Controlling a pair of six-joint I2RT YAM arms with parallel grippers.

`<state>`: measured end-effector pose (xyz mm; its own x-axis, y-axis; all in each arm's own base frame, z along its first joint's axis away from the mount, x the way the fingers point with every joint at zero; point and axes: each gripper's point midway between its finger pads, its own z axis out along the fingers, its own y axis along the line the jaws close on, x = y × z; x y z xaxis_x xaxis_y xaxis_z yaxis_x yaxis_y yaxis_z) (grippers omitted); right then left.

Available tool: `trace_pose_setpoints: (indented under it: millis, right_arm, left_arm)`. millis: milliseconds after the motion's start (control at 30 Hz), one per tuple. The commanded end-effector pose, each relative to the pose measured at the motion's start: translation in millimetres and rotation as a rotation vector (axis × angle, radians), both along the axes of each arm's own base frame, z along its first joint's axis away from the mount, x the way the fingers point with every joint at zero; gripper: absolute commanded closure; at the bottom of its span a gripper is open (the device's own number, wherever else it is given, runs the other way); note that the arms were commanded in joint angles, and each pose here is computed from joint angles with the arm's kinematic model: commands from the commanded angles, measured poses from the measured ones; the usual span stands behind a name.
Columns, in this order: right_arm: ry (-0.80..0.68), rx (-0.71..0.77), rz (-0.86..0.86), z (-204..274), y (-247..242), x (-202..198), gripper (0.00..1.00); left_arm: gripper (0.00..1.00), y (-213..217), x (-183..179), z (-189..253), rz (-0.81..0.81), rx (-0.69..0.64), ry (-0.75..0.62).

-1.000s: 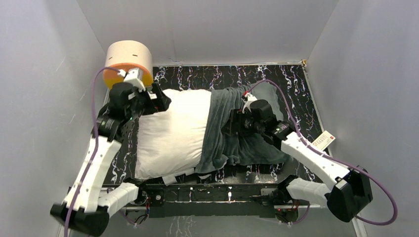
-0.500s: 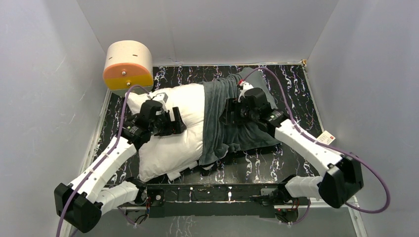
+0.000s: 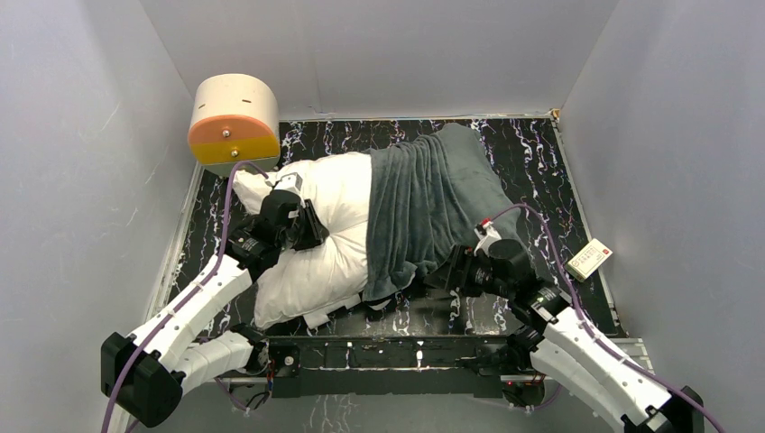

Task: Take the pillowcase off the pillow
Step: Remove the pillow from the pillowcase.

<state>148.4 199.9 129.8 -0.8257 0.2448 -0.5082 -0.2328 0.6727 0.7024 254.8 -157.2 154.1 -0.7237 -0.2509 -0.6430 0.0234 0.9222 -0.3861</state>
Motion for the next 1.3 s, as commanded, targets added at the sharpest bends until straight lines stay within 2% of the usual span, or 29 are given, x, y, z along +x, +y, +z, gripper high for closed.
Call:
trace_pose_setpoints:
  millis: [0,67,267,367,433,500,533,567,633,700,767,833,900,1000,1067,1133,1267]
  right_arm:
    - [0.037,0.115,-0.043,5,13,8,0.19]
    - [0.012,0.100,-0.081,1,12,19,0.19]
    - [-0.110,0.132,-0.150,11,15,49,0.24]
    - [-0.128,-0.008,-0.333,-3,-14,74,0.40]
    - [-0.190,-0.108,-0.417,-1,-35,87,0.55]
    - [-0.250,-0.157,-0.484,0,-50,97,0.83]
    - [-0.286,-0.174,-0.499,5,-55,100,0.93]
    - [-0.313,-0.200,-0.514,11,-61,103,0.98]
    - [-0.335,-0.275,-0.594,20,-82,105,1.00]
    - [-0.353,-0.385,-0.741,27,-117,106,1.00]
    - [-0.368,-0.445,-0.799,38,-135,104,1.00]
    - [-0.393,-0.452,-0.750,50,-131,102,0.99]
    - [-0.394,-0.399,-0.647,54,-112,100,0.88]
    - [-0.351,-0.345,-0.478,42,-81,92,0.63]
    - [-0.280,-0.341,-0.484,26,-79,89,0.52]
    - [-0.214,-0.378,-0.547,7,-88,88,0.29]
    - [-0.180,-0.340,-0.582,-2,-84,94,0.27]
  left_arm:
    - [0.89,16,-32,-55,-0.022,0.121,0.196]
    - [0.99,15,-32,-53,-0.026,0.120,0.197]
    - [1.00,21,-34,-48,-0.015,0.137,0.188]
    - [1.00,23,-34,-45,-0.013,0.141,0.174]
    - [1.00,24,-34,-45,-0.019,0.149,0.174]
    - [1.00,30,-36,-46,0.004,0.174,0.192]
    - [1.00,34,-35,-46,0.027,0.193,0.195]
    - [1.00,39,-35,-46,0.046,0.210,0.195]
    - [1.00,48,-34,-43,0.077,0.243,0.186]
    - [1.00,53,-34,-40,0.095,0.259,0.175]
    - [1.00,54,-33,-38,0.097,0.259,0.163]
    - [1.00,53,-33,-37,0.091,0.257,0.157]
    - [1.00,52,-32,-36,0.085,0.256,0.158]
    - [1.00,47,-31,-35,0.066,0.235,0.153]
    - [1.00,43,-31,-34,0.056,0.220,0.152]
    - [1.00,42,-30,-34,0.051,0.215,0.149]
    - [1.00,40,-30,-33,0.041,0.212,0.148]
